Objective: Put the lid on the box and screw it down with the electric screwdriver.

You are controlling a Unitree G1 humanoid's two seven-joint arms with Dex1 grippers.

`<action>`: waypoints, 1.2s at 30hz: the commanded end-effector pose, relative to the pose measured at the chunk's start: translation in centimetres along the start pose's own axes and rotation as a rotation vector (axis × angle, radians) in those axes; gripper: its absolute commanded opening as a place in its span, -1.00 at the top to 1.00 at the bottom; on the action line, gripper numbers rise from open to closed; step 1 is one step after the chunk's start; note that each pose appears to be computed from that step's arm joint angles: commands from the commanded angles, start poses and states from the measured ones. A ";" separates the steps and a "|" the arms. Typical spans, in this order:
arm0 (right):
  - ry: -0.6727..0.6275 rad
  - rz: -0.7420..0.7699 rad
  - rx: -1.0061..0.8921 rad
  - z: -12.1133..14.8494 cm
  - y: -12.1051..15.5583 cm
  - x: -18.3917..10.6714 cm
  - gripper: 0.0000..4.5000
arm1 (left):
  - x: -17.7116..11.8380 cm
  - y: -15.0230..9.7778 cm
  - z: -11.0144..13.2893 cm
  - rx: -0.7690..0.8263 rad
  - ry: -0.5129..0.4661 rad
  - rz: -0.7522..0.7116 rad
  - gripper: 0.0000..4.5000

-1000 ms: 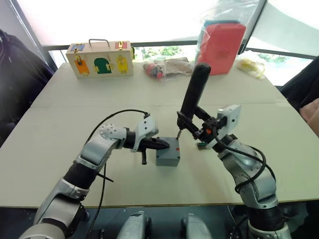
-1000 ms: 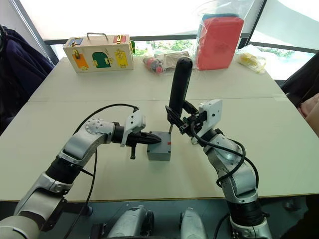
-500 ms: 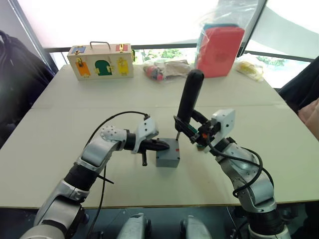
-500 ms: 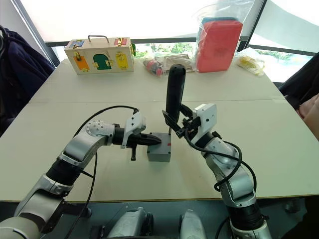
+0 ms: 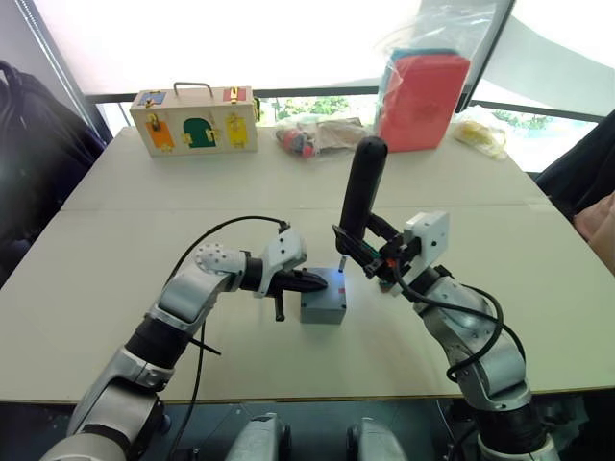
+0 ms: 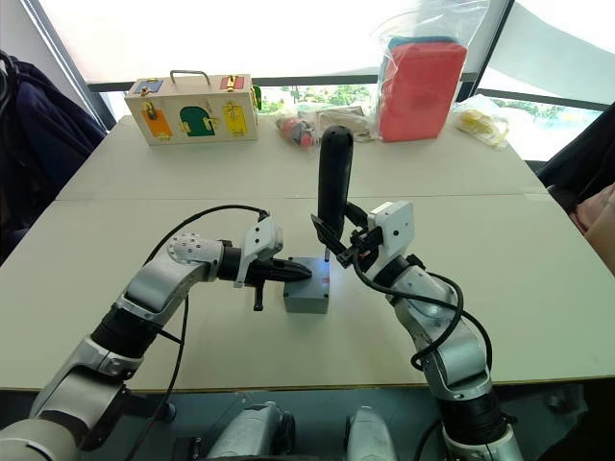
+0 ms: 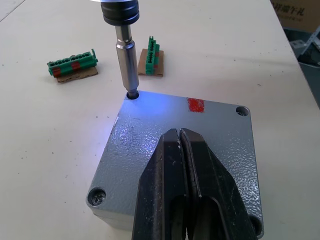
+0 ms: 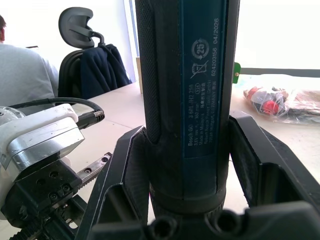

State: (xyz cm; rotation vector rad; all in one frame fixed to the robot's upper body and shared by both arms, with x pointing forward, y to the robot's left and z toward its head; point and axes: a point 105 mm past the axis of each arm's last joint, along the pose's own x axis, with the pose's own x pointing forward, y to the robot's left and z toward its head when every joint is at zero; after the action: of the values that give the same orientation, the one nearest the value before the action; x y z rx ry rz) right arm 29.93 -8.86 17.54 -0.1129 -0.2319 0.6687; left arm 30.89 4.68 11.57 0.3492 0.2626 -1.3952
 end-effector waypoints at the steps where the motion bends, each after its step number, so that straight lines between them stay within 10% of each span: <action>1: 0.179 -0.021 0.039 -3.6 -1.1 -0.9 0.15 | 0.7 -0.5 -2.0 -0.056 0.052 -0.013 1.00; 22: -0.150 0.067 0.173 16.0 -8.2 0.9 0.15 | 0.7 -0.4 0.3 -0.128 -0.126 0.071 1.00; 29: 0.025 -0.024 0.439 14.9 -11.9 0.5 0.15 | -3.7 1.8 4.6 -0.098 -0.368 0.276 1.00; 36: 0.535 -0.229 0.545 8.6 -15.9 -4.5 0.15 | -6.6 -1.8 4.5 -0.109 -0.235 0.064 1.00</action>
State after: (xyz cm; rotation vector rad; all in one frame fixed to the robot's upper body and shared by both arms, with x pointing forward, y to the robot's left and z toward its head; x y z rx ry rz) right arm 34.62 -22.65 27.38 0.2629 0.4120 0.4579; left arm 29.20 8.65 16.93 0.0803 0.1521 -1.2776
